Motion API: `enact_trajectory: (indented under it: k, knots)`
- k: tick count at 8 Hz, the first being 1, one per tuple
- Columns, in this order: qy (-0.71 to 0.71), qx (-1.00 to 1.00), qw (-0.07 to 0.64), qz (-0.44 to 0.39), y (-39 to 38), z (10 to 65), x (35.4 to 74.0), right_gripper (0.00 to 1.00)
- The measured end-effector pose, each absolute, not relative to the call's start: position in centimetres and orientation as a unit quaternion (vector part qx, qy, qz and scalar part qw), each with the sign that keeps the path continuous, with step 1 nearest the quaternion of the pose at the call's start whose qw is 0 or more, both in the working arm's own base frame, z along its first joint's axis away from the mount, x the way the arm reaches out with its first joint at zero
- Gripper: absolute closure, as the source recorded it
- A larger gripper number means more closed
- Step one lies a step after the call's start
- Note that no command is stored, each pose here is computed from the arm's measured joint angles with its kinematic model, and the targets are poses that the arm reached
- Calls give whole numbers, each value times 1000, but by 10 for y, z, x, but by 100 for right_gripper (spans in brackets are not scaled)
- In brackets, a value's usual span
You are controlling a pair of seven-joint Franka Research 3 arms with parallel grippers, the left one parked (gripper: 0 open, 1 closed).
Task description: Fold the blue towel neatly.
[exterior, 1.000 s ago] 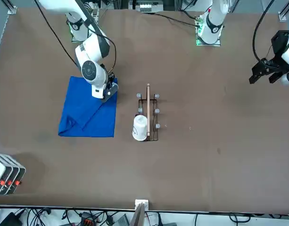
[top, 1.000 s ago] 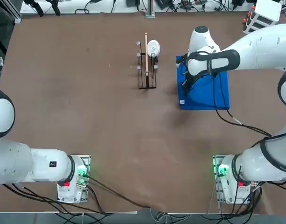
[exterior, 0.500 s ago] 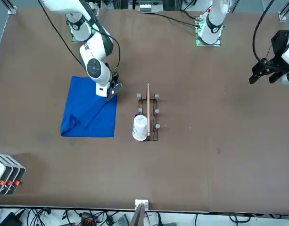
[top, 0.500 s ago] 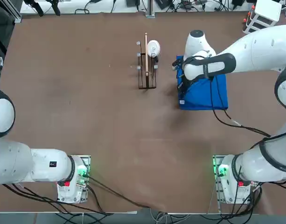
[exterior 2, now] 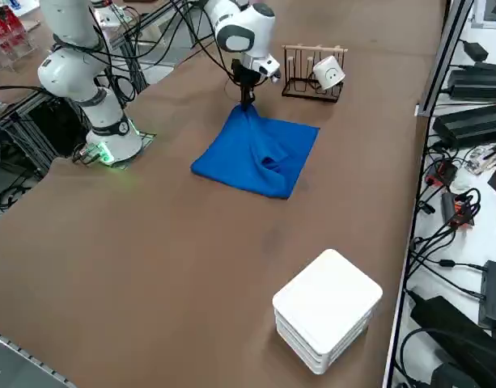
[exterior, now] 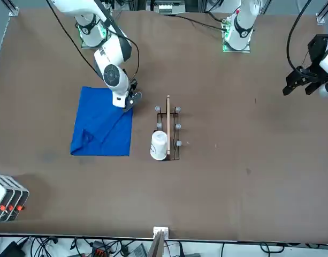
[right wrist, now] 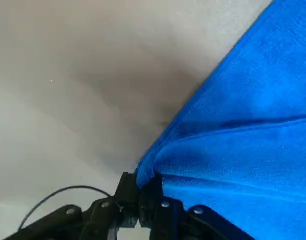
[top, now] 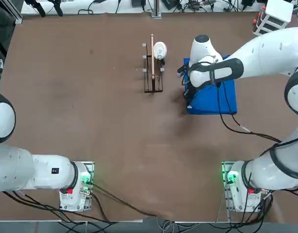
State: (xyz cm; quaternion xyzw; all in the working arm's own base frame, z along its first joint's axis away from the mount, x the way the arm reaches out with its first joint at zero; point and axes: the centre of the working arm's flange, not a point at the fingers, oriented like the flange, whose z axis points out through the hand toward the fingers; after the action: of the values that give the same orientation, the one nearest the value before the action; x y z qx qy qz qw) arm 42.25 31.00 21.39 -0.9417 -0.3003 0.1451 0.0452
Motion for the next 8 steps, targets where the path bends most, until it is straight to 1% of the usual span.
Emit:
enact_trajectory:
  k: [3, 4, 6, 8]
  knots:
    - [-285, -946, 38, 148, 323, 213, 412, 97]
    - [-285, -946, 37, 148, 326, 213, 410, 95]
    - [-284, -946, 35, 153, 325, 212, 409, 84]
    - [-281, -947, 35, 153, 325, 212, 409, 48]
